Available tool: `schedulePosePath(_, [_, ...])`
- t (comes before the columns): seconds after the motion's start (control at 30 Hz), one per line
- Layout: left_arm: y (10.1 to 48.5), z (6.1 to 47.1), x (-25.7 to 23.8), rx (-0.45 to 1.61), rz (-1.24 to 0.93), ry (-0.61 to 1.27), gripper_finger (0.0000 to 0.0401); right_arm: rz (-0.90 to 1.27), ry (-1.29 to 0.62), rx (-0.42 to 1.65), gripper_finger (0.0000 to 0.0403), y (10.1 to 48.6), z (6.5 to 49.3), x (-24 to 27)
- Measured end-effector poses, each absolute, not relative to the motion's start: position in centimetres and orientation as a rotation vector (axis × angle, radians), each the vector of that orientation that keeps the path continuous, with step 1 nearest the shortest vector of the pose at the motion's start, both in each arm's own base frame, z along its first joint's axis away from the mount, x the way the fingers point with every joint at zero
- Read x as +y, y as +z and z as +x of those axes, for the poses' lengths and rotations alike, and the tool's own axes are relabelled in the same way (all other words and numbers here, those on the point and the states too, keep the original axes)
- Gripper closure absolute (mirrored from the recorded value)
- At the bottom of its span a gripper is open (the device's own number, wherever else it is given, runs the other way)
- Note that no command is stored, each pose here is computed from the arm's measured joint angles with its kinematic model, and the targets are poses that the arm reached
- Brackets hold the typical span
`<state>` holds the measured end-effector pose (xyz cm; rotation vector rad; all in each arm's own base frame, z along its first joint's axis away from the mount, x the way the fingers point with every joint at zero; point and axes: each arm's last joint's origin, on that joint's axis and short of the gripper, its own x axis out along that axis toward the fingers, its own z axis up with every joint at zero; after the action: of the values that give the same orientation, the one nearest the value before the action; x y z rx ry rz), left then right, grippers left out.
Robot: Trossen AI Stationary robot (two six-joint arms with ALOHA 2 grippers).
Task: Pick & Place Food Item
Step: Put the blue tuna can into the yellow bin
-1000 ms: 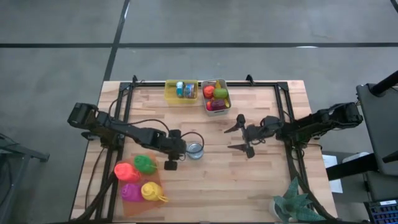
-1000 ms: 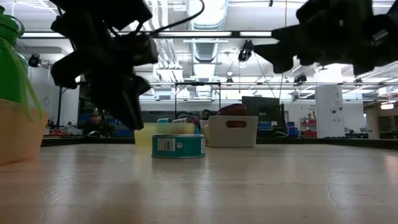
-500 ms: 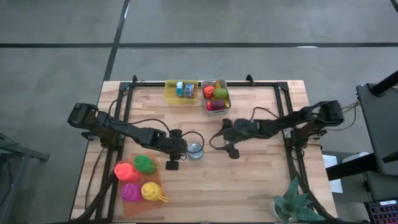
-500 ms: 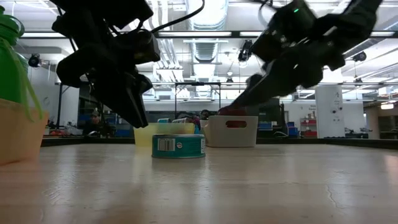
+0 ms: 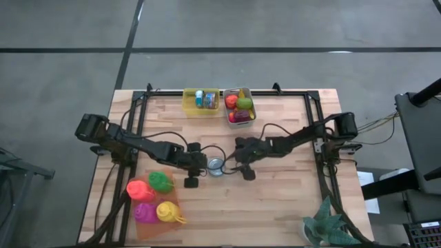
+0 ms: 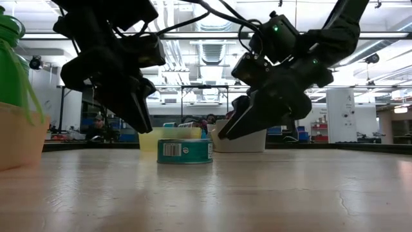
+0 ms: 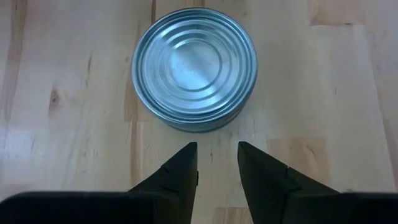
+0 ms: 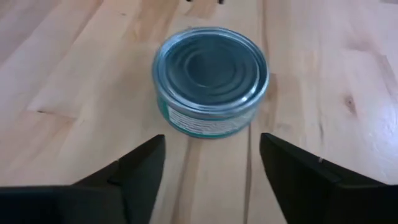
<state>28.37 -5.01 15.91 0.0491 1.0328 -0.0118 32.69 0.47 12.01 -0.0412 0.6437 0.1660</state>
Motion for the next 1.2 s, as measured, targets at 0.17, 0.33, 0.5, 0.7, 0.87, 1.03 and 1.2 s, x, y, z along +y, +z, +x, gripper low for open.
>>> schedulePosePath(0.17, [15.9, 28.4, -5.0, 1.03, 0.057, 0.003, 0.0283, -0.007, 0.155, 0.646, 0.0207, 12.0, 32.7, 0.5])
schedulePosePath(0.33, [15.9, 28.4, -4.9, 1.026, 0.068, 0.023, 0.0283, 0.015, 0.148, 0.641, 0.0245, 12.2, 32.9, 0.5])
schedulePosePath(0.5, [15.9, 28.4, -4.9, 1.025, 0.068, 0.023, 0.0283, 0.041, 0.139, 0.64, 0.0272, 12.2, 32.9, 0.5])
schedulePosePath(0.7, [15.9, 28.4, -4.9, 1.025, 0.068, 0.023, 0.0283, 0.041, 0.138, 0.635, 0.03, 12.3, 33.0, 0.5])
schedulePosePath(0.87, [16.0, 28.5, -4.9, 1.015, 0.066, 0.023, 0.0283, 0.044, 0.136, 0.647, 0.0329, 11.8, 33.0, 0.5])
schedulePosePath(1.03, [16.0, 28.6, -4.9, 1.007, 0.068, 0.02, 0.0283, 0.048, 0.133, 0.647, 0.0353, 10.1, 33.5, 0.5])
schedulePosePath(1.2, [16.0, 28.6, -4.9, 1.005, 0.068, 0.02, 0.0283, 0.041, 0.136, 0.662, 0.0368, 9.1, 34.2, 0.5])
